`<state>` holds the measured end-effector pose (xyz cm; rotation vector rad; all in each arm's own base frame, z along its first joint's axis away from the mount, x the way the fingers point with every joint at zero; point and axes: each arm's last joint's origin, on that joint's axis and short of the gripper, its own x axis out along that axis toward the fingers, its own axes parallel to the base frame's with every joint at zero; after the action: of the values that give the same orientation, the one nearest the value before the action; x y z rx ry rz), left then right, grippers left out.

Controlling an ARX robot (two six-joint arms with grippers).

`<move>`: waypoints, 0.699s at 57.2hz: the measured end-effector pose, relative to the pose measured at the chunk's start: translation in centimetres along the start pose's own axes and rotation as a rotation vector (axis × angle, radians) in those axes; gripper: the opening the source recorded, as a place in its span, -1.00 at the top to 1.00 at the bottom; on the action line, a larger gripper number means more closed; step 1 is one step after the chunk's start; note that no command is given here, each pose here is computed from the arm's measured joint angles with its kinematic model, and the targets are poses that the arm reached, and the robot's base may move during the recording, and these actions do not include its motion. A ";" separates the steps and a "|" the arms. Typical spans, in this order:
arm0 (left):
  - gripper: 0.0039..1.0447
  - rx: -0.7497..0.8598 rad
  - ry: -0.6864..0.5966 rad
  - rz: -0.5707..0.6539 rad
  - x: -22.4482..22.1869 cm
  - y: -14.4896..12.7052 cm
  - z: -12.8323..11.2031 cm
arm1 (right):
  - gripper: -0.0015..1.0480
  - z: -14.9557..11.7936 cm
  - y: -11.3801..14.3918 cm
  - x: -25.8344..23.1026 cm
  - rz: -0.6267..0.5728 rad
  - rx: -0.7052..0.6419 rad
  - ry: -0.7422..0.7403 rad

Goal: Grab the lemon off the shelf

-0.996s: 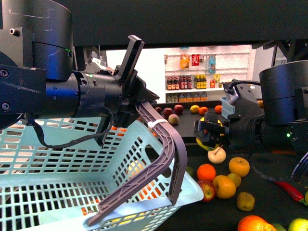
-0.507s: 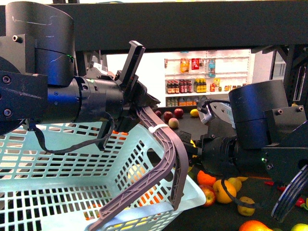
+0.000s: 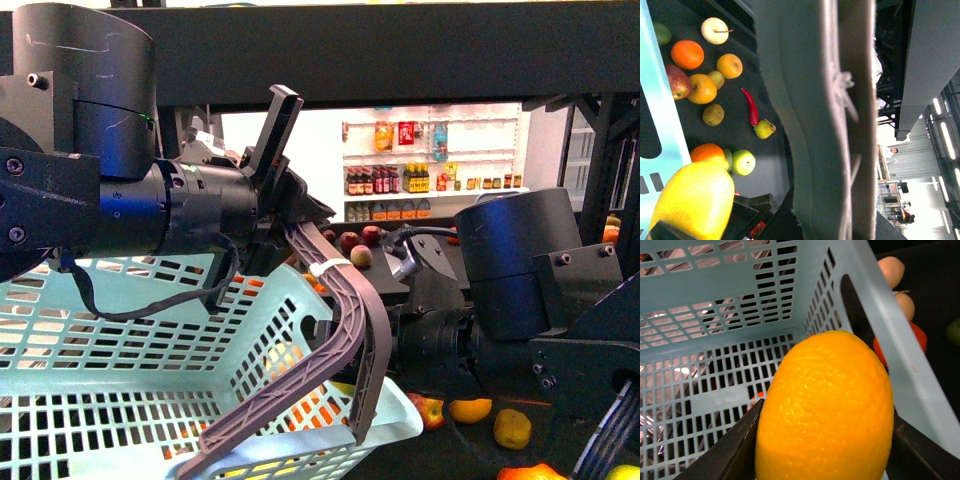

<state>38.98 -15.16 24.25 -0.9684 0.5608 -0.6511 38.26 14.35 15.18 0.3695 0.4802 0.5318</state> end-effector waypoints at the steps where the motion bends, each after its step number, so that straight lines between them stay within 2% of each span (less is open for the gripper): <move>1: 0.86 0.000 0.000 0.000 0.0 0.0 0.0 | -0.31 0.0 0.0 0.0 0.002 0.000 0.001; 14: 0.86 0.000 -0.001 0.001 0.0 0.0 0.0 | -0.88 -0.1 0.0 0.0 0.007 0.000 0.003; 20: 0.86 0.001 -0.001 0.001 0.0 0.0 0.0 | -0.86 0.5 -0.7 -0.5 -0.026 0.003 -0.015; 25: 0.86 -0.001 -0.003 0.002 0.0 0.0 0.0 | -0.86 2.2 -2.2 -1.8 -0.137 -0.027 -0.070; 29: 0.86 0.002 -0.007 0.004 0.0 0.0 0.0 | -0.86 4.2 -3.5 -4.3 -0.256 -0.066 -0.147; 33: 0.86 0.002 -0.007 0.005 0.0 0.0 0.0 | -0.86 5.0 -3.9 -6.5 -0.329 -0.110 -0.199; 40: 0.86 0.000 0.000 0.001 0.0 0.0 0.0 | -0.86 4.5 -2.8 -13.6 -0.452 -0.222 -0.314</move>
<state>38.97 -15.19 24.24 -0.9680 0.5609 -0.6507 31.37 3.56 22.25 0.1186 0.1857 0.0809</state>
